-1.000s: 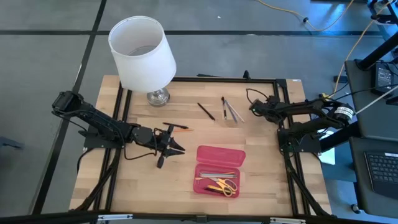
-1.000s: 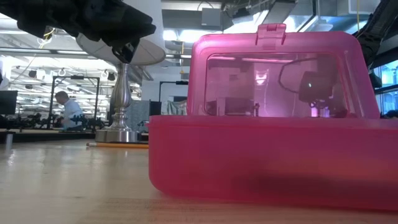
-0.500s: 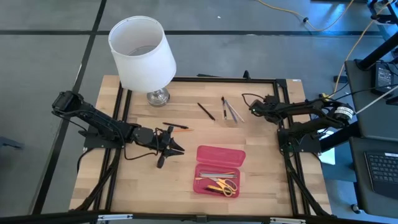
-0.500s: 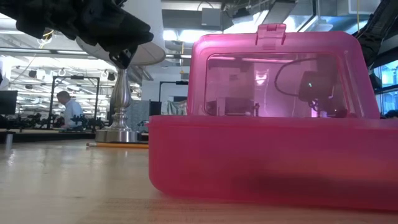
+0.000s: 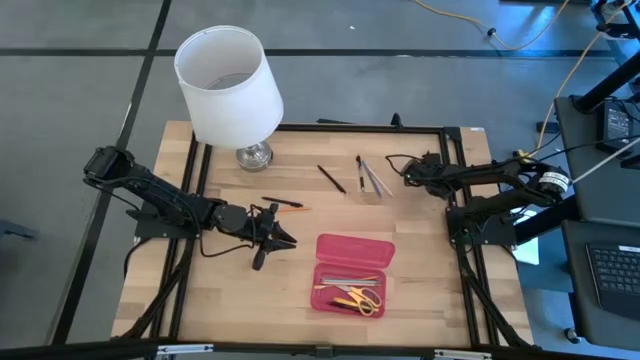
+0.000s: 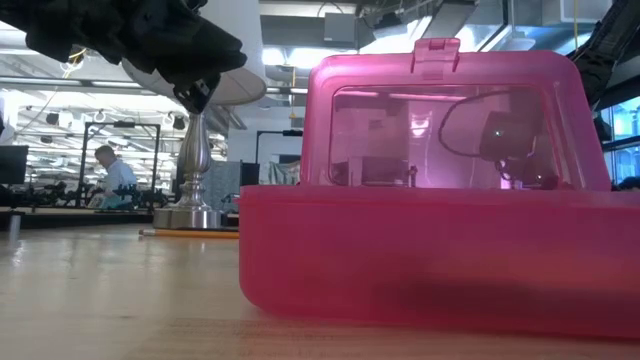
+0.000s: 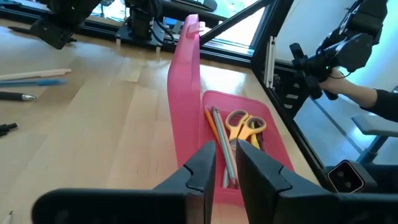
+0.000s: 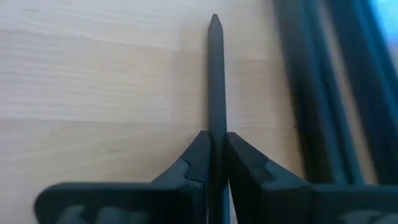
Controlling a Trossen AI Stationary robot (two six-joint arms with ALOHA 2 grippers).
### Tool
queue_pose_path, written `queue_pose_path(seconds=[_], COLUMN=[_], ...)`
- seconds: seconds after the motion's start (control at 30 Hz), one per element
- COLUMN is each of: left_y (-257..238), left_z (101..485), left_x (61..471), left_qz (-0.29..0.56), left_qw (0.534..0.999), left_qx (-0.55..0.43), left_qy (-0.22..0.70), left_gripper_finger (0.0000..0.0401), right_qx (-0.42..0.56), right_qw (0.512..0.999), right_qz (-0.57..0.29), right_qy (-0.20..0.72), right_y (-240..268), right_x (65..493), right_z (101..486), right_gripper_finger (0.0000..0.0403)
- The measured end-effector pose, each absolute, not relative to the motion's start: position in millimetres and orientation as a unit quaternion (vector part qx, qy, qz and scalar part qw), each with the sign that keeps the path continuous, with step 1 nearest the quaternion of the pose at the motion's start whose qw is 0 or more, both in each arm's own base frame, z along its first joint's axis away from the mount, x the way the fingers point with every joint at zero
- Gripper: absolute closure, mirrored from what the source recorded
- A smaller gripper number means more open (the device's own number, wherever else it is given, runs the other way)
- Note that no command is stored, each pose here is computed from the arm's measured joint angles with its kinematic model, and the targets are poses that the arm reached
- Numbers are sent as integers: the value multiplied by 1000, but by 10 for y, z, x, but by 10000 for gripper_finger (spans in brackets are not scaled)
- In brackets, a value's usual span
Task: Pick & place school supplies into a supply box
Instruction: Put the black pen into the pink supply box
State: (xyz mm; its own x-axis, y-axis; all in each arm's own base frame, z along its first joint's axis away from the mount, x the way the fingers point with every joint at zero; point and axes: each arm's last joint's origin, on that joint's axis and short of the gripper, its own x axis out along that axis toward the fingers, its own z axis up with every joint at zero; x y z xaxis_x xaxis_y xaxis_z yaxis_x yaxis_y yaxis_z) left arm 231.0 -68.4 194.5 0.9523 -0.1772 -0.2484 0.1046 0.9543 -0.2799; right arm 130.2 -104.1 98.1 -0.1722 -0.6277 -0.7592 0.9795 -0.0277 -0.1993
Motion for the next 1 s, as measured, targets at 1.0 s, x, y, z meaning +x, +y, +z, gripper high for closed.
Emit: queue_pose_path(seconds=[1.0], left_y=[-669], left_z=[1945], left_x=[2313], left_qz=[-48], left_qw=[982], left_qx=[-129], left_qy=[132], left_gripper_finger=[347], right_qx=[68], right_qw=[918], right_qz=[-327], right_qy=[213], right_y=[-457], right_x=[1945], right_z=[2847], right_gripper_finger=[359])
